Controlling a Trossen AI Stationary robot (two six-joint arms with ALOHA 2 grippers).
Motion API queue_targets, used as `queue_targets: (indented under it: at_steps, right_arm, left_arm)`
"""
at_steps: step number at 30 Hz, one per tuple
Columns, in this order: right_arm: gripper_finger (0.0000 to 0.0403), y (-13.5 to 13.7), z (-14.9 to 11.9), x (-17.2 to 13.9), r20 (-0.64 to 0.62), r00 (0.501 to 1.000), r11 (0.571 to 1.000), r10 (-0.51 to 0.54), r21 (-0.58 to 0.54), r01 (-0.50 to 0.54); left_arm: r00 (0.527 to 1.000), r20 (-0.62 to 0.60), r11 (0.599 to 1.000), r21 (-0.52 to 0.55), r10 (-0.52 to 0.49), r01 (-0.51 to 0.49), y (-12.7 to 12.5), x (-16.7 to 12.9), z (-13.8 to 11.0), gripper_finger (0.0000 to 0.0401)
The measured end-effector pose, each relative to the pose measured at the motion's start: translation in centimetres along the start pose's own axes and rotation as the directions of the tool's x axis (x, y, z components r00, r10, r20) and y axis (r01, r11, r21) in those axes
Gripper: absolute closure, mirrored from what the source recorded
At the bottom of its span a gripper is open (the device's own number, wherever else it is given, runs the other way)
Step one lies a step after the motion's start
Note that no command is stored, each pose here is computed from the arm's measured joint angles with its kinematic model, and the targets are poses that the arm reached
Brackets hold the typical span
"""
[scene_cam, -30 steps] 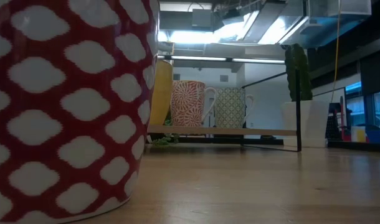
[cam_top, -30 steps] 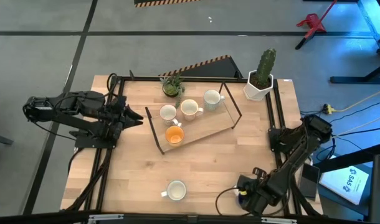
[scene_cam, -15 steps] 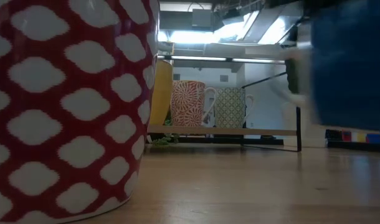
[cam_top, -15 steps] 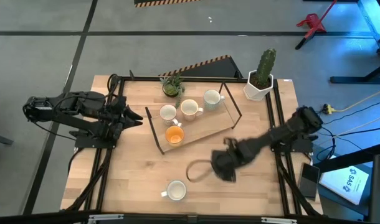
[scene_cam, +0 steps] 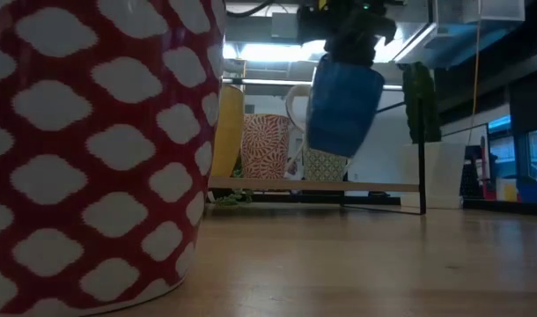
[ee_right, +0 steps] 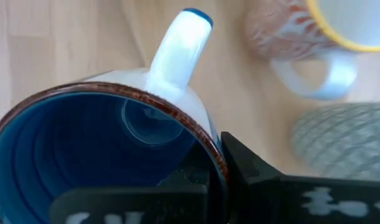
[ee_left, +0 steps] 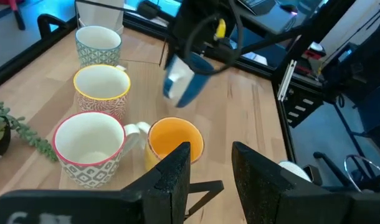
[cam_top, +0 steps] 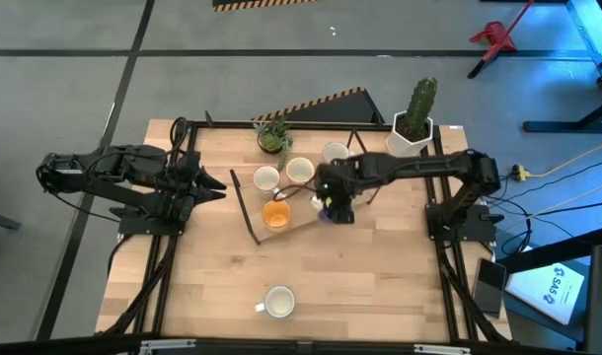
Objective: Place coffee mugs
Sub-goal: Put the blue mug on the shelf
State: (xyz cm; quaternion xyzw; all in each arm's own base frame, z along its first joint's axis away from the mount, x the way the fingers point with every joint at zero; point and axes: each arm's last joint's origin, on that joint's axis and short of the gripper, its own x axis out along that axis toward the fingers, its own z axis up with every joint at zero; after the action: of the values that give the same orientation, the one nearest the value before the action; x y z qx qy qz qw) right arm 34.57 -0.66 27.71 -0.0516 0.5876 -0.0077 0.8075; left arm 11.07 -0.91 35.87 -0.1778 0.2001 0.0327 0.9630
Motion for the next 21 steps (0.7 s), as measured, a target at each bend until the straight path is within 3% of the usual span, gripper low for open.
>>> queue_targets:
  at_steps: [6, 12, 21]
  right_arm:
    - [0.0402, -2.2, 0.1, 0.1, 0.02, 1.0, 0.999, -0.022, -0.04, 0.023]
    - [0.0403, -2.2, 1.0, 1.7, 0.051, 0.998, 0.986, -0.02, -0.164, 0.028]
    - [0.0403, -3.2, 2.0, 2.6, 0.127, 0.992, 0.979, -0.002, -0.2, 0.027]
  left_arm:
    - [1.0, 0.0, 1.0, 0.0, 0.0, 0.0, 0.0, 0.0, 0.0, 0.0289]
    - [1.0, 0.008, 1.0, -0.021, 0.018, -0.018, 0.1, 0.0, 0.0, 0.0289]
    - [0.995, 0.041, 0.992, -0.09, 0.095, -0.091, 0.3, 0.0, 0.1, 0.0289]
